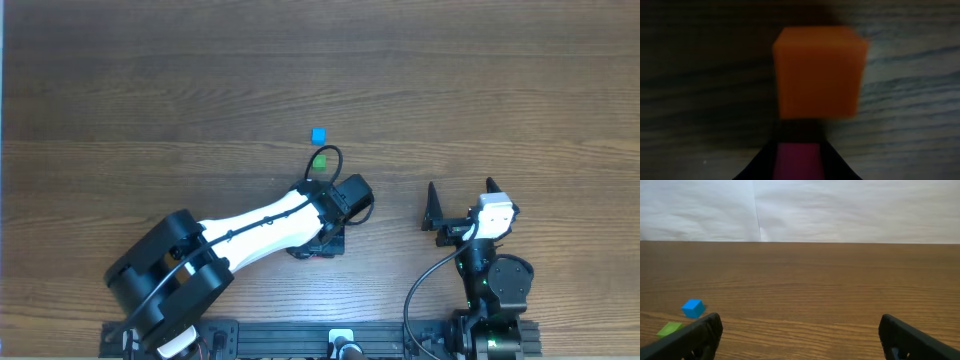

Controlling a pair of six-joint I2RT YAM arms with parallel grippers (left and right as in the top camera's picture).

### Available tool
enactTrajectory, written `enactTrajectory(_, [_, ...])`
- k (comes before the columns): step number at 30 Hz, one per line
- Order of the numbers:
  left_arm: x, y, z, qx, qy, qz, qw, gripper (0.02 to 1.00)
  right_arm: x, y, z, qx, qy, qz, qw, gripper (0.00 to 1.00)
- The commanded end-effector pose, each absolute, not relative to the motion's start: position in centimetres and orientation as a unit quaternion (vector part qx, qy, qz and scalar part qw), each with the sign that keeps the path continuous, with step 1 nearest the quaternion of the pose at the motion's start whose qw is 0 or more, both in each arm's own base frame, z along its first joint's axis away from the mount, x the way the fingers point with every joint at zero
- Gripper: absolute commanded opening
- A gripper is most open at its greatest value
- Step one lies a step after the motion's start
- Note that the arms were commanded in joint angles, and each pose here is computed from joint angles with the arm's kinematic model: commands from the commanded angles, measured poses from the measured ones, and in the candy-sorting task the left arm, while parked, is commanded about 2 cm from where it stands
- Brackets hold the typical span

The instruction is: Stack Cubes

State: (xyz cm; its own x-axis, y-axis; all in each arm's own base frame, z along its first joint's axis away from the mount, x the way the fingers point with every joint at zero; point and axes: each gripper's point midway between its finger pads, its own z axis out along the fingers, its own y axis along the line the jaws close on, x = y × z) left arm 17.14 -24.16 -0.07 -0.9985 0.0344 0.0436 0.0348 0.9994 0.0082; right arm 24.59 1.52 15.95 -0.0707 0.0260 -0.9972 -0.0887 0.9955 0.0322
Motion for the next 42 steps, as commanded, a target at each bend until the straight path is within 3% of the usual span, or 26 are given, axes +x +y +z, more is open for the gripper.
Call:
enactTrajectory(1, [18.3, -25.3, 3.8, -0.017, -0.999, 0.028, -0.006, 0.038, 24.5, 1.8, 15.8, -0.026, 0.730, 0.048, 0.681, 0.991])
enactTrajectory(9, [22.2, -25.9, 10.9, -0.020, -0.998, 0.055, -0.036, 0.040, 24.5, 1.8, 15.8, -0.026, 0.730, 0.048, 0.681, 0.991])
enactTrajectory(14, [25.3, -25.1, 12.7, 0.002, -0.997, 0.061, -0.055, 0.038, 24.5, 1.8, 15.8, -0.026, 0.730, 0.048, 0.681, 0.993])
enactTrajectory(33, [28.3, -24.8, 5.8, -0.033, -0.999, -0.004, -0.012, 0.040, 24.5, 1.8, 15.8, -0.026, 0.730, 0.048, 0.681, 0.991])
enactTrajectory(42, [29.0, -24.6, 4.9, -0.033, -0.999, -0.017, -0.023, 0.038, 24.5, 1.8, 15.8, -0.026, 0.730, 0.048, 0.681, 0.991])
